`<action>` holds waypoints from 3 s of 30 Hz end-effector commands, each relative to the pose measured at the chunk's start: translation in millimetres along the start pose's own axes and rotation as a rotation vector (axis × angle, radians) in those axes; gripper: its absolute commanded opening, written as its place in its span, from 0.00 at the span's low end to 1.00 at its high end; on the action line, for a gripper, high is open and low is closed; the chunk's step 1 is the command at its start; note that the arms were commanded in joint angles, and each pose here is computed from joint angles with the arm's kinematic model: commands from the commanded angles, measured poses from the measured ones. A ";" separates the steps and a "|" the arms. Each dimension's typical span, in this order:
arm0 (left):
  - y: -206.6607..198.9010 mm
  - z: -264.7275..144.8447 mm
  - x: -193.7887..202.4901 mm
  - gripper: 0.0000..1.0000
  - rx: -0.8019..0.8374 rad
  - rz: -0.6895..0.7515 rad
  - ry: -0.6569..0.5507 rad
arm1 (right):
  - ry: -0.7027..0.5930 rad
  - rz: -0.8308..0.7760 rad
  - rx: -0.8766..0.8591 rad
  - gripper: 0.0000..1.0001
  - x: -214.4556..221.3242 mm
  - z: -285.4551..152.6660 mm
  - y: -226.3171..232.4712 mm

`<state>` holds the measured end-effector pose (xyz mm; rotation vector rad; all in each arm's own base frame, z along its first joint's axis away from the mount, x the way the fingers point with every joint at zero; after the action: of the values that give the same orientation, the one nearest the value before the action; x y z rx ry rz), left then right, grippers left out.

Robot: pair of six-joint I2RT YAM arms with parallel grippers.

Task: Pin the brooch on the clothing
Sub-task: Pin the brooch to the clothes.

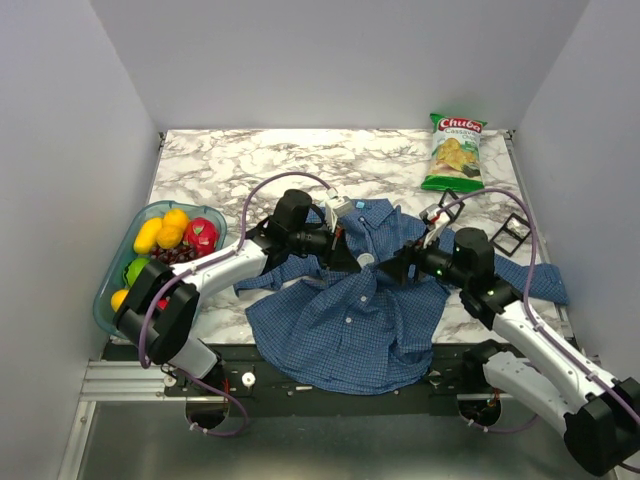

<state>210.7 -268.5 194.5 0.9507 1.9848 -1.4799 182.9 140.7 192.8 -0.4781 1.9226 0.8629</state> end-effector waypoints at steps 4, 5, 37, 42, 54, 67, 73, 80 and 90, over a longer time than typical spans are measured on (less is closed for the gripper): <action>0.2 2.1 -3.4 0.00 0.064 0.009 0.022 | -0.065 -0.131 -0.240 0.68 -10.0 5.3 14.4; 0.4 2.4 -3.1 0.00 0.067 0.008 0.025 | -0.062 -0.136 -0.252 0.68 -10.0 6.2 14.8; 1.8 1.8 -3.7 0.00 0.096 -0.012 0.020 | 0.033 -0.109 -0.272 0.48 3.9 26.5 4.2; 2.6 1.8 -3.9 0.00 0.094 -0.013 0.018 | 0.037 -0.103 -0.269 0.46 5.1 27.6 3.3; 4.5 2.9 -2.3 0.00 0.095 -0.018 0.025 | 0.025 -0.104 -0.281 0.40 2.3 29.5 4.2; 5.0 3.6 -2.4 0.00 0.092 -0.015 0.028 | 0.030 -0.082 -0.321 0.38 0.4 35.3 6.7; 4.7 3.8 -2.6 0.00 0.089 -0.015 0.027 | 0.036 -0.060 -0.292 0.36 1.1 38.8 5.8; 4.0 3.9 -2.8 0.00 0.086 -0.014 0.025 | 0.036 -0.024 -0.242 0.33 2.5 42.2 3.7; 1.2 6.2 -0.9 0.00 0.083 -0.001 0.028 | 0.027 0.048 -0.190 0.30 -0.7 46.1 3.3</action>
<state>216.0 -267.0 178.7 0.9458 2.0406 -1.5328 198.6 172.2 172.5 -0.6266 1.9044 1.1185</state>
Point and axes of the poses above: each gripper's point midway between its finger pads, its own z axis out along the fingers, its own y axis along the line the jaws close on, x = y × z, the point moved 8 cm from there along -z, back along the fingers, and after that the axes turned 1 degree about z, right-handed, at the moved point
